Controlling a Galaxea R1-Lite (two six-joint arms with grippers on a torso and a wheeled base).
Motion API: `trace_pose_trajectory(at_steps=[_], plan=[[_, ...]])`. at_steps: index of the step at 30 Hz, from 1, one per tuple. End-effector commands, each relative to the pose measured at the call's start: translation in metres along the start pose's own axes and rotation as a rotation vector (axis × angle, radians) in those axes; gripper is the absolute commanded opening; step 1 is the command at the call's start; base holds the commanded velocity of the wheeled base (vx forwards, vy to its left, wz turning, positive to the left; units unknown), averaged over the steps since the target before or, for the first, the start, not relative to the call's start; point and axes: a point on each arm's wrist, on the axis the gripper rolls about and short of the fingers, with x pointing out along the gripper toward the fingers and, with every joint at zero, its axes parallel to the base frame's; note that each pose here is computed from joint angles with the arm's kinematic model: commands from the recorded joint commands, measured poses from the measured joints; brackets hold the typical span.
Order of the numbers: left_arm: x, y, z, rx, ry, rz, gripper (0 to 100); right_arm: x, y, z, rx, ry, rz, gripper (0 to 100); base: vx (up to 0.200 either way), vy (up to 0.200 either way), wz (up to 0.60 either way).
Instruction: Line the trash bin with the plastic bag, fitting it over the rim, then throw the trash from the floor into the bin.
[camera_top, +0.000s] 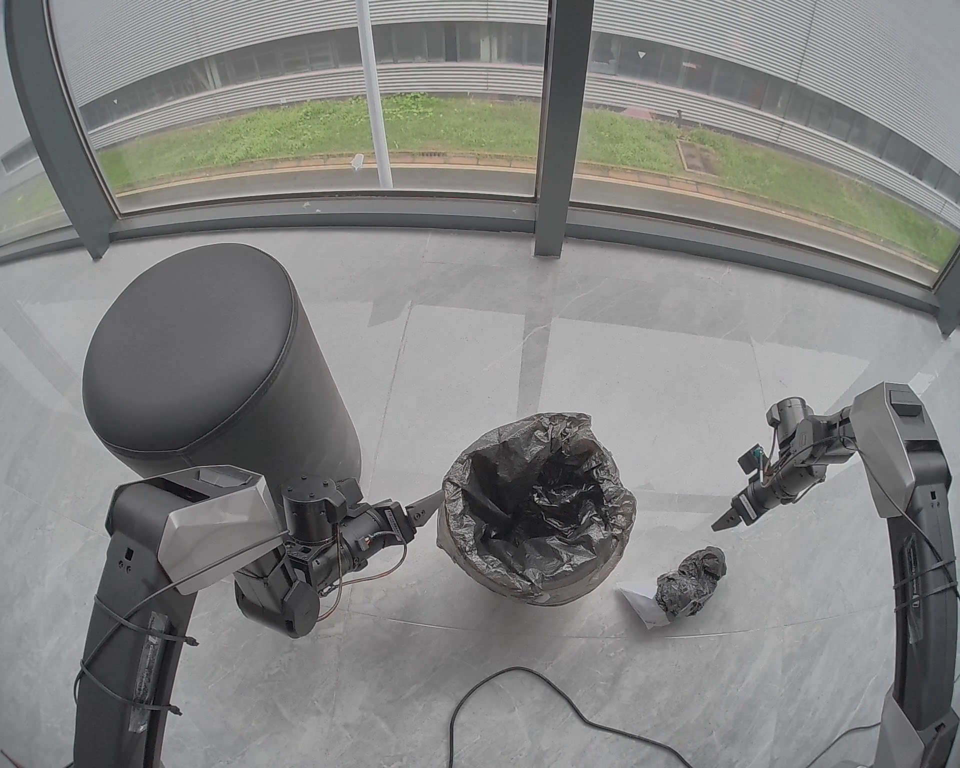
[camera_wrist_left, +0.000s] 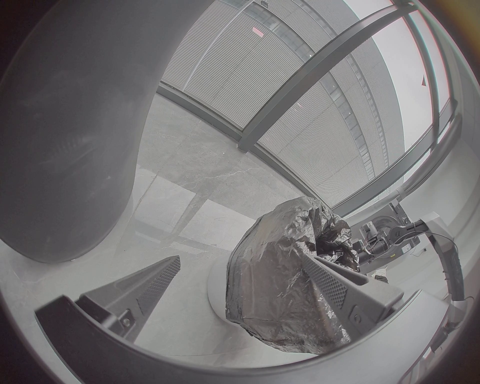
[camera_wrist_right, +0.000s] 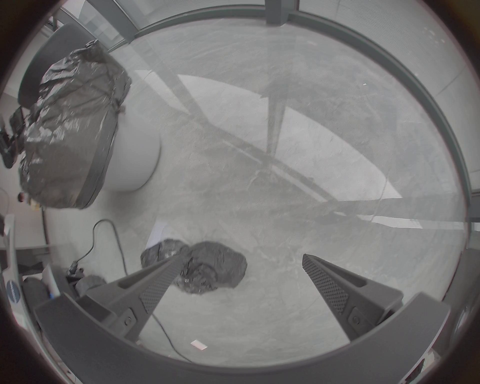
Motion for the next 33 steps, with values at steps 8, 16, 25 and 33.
trace_pose_trajectory(at_steps=[8, 16, 25, 33], plan=[[0.005, 0.003, -0.006, -0.002, 0.007, 0.000, 100, 0.034, -0.013, -0.062, 0.082, 0.158, 0.267, 100, 0.000, 0.000, 0.00], [0.030, -0.001, -0.012, 0.007, 0.004, -0.032, 100, 0.069, 0.010, -0.095, 0.132, 0.236, 0.448, 100, 0.000, 0.000, 0.00], [0.027, -0.006, 0.017, 0.028, -0.101, -0.067, 100, 0.118, 0.040, -0.138, 0.251, 0.326, 0.572, 100, 0.000, 0.000, 0.00], [0.017, 0.004, 0.035, 0.029, -0.156, -0.050, 100, 0.128, 0.034, -0.125, 0.253, 0.220, 0.482, 100, 0.000, 0.000, 0.00]])
